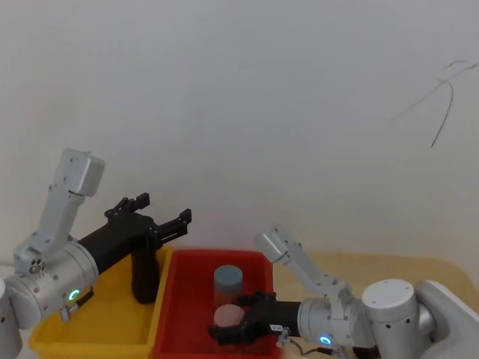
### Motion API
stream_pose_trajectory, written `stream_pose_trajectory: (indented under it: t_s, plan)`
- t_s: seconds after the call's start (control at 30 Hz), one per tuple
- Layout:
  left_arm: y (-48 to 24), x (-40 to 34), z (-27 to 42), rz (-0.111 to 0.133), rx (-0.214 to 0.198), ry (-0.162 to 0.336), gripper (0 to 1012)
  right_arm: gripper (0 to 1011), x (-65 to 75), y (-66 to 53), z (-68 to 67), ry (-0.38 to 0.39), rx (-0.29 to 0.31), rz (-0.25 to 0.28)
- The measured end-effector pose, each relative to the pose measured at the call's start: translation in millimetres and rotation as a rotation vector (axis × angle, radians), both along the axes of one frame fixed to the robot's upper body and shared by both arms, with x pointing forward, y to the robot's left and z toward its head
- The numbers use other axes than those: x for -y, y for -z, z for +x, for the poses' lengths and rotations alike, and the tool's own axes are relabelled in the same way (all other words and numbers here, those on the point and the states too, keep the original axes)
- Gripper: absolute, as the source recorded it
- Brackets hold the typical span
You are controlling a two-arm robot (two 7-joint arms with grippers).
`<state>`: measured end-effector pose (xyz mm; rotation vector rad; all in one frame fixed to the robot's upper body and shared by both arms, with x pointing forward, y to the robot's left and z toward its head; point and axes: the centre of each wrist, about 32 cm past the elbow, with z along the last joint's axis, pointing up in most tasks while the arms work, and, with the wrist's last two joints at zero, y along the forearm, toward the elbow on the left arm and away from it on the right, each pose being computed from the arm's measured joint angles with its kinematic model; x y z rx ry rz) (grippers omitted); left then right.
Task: Pick up the garbage bag with the one hand and transfer it to the other hand.
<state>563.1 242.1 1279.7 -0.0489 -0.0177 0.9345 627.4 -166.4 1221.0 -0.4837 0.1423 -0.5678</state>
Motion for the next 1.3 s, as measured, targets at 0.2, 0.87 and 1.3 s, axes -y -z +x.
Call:
stream_pose_trajectory:
  t_s: [0.2,0.87,1.3]
  plan:
    - [0.0,0.0,0.0,0.0,0.0,0.0,1001,1001,-0.1,2.7,3.5,-0.006,-0.001,-0.02]
    - [0.0,0.0,0.0,0.0,0.0,0.0,1001,658,-0.2,4.2,9.1,-0.019,0.006,-0.048]
    - [0.0,0.0,0.0,0.0,0.0,0.0,1001,658,5.3,-6.4,5.2,0.013,0.036,0.006]
